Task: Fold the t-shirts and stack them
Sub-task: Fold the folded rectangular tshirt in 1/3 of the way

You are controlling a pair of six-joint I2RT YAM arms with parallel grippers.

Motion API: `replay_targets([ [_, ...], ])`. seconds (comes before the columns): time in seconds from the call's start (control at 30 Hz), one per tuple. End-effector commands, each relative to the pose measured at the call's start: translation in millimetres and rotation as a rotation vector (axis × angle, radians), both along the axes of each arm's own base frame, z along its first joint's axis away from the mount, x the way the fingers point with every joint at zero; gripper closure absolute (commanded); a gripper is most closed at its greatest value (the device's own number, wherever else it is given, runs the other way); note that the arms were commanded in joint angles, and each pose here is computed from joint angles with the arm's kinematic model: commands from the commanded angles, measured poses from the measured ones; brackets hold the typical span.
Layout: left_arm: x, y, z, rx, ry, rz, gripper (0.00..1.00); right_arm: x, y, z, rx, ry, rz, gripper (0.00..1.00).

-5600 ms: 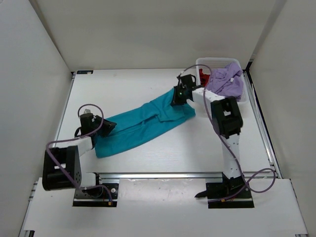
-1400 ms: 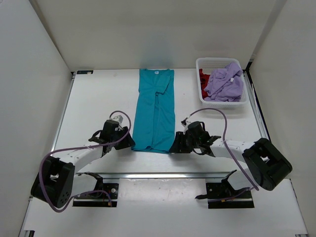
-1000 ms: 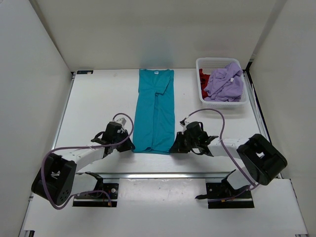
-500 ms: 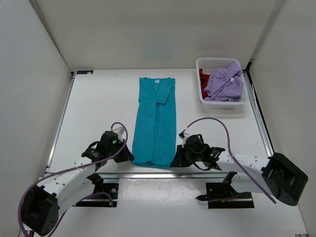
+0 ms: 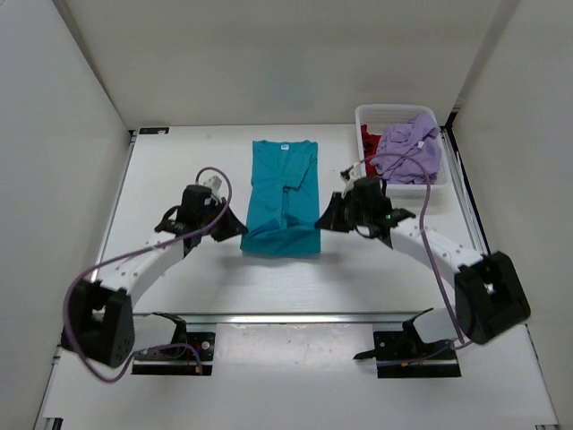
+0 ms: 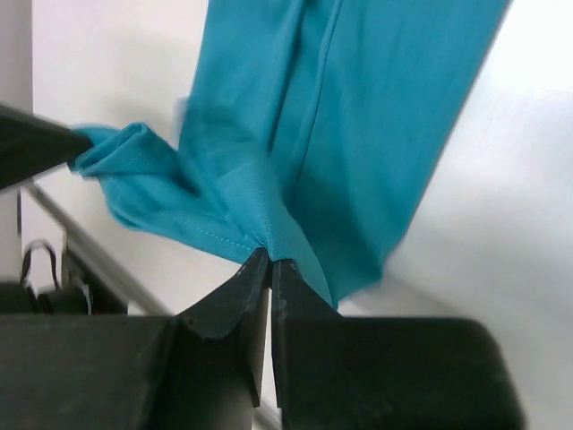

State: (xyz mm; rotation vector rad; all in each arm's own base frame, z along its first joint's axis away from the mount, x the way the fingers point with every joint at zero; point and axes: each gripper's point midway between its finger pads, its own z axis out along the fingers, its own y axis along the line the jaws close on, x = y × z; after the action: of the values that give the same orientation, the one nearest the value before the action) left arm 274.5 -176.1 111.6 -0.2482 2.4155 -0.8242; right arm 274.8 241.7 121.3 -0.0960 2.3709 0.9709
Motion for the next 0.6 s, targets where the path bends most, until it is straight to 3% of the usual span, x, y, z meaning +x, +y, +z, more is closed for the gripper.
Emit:
replay_targets([
  [0.0,50.8,-0.9,17.5,-0.045,-0.062,0.077,1.00,53.2,-2.4,16.0,-0.020,-0.091,0.028,1.00],
  [0.27,143.6,1.1,-9.1,0.016,-0.020,0.149,1.00,152.7,-10.4,3.9,-0.005,-0.067,-0.012,1.00],
  [0.57,206.7,4.2,-37.5,-0.008,0.024,0.184,0.90,202.2,-16.5,-29.2,-0.045,-0.017,-0.029,1.00],
])
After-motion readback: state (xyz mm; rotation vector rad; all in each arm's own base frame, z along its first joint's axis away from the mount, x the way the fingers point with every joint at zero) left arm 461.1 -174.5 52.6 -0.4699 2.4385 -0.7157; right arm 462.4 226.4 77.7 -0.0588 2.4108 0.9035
